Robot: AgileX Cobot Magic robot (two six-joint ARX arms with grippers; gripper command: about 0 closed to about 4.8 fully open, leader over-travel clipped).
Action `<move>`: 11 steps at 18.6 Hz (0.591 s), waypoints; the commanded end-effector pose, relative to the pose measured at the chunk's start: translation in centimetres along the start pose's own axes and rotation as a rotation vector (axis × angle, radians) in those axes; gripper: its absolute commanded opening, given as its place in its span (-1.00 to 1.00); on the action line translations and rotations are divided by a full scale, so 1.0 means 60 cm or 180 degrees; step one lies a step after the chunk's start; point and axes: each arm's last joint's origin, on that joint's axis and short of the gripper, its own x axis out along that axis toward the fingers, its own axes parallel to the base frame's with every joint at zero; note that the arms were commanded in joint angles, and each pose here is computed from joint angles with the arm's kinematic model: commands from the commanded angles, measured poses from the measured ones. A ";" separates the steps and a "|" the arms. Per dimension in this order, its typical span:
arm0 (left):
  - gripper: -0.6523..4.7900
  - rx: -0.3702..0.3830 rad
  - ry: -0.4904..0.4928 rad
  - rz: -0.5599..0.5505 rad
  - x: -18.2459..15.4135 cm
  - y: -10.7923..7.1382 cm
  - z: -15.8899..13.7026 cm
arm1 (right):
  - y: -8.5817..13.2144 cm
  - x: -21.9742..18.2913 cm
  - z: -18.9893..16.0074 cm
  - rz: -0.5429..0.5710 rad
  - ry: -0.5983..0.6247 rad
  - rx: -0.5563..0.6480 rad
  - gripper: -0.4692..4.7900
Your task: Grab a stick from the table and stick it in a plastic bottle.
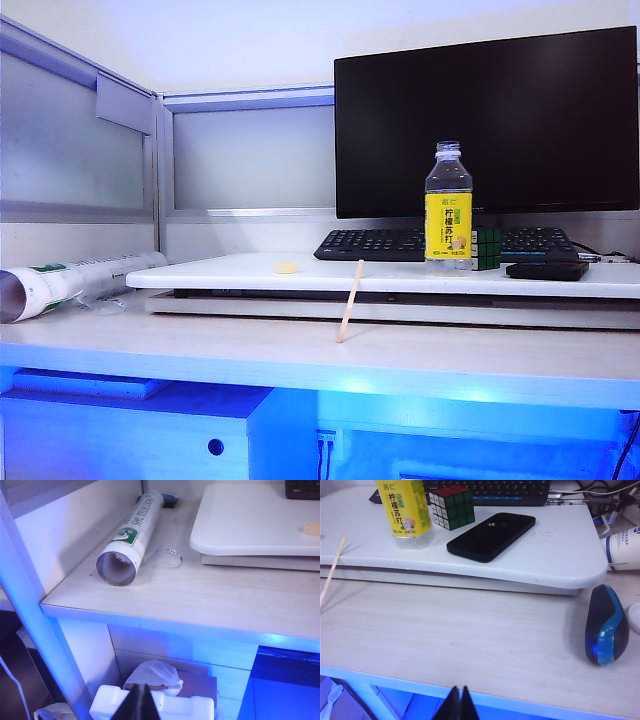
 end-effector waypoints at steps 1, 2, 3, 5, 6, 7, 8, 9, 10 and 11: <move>-0.78 -0.0010 0.0034 -0.0017 0.000 0.000 -0.002 | 0.000 0.001 -0.004 -0.0008 0.0052 -0.0001 -0.86; -0.78 -0.0010 0.0035 -0.0016 0.000 0.000 -0.002 | 0.000 0.001 -0.004 -0.0008 0.0054 -0.0001 -0.86; -0.78 -0.0010 0.0035 -0.0016 0.000 0.000 -0.002 | 0.000 0.001 -0.004 -0.0008 0.0055 -0.0001 -0.86; -0.78 -0.0010 0.0034 -0.0017 0.000 0.000 -0.002 | 0.000 0.001 -0.004 -0.0008 0.0058 -0.0001 -0.86; -0.78 -0.0009 0.0030 -0.0026 0.000 0.000 -0.002 | 0.000 0.001 -0.004 -0.0008 0.0056 -0.0001 -0.86; -0.78 -0.0008 -0.0025 -0.0116 0.000 -0.002 0.001 | 0.000 0.001 -0.004 -0.0008 0.0058 -0.0001 -0.86; -0.78 -0.0005 -0.0112 -0.0220 0.000 -0.003 0.005 | 0.000 0.000 -0.004 -0.0008 0.0056 -0.0001 -0.86; -0.78 0.0052 -0.0618 -0.0610 -0.004 -0.009 0.031 | 0.000 0.000 -0.003 -0.0007 0.0053 -0.0001 -0.86; -0.78 0.0097 -0.0873 -0.0750 -0.008 -0.010 0.045 | 0.000 0.000 -0.002 -0.0006 0.0045 -0.0001 -0.86; -0.78 0.0114 -0.0957 -0.0795 -0.010 -0.011 0.051 | 0.000 -0.001 0.000 -0.0004 0.0031 0.0000 -0.86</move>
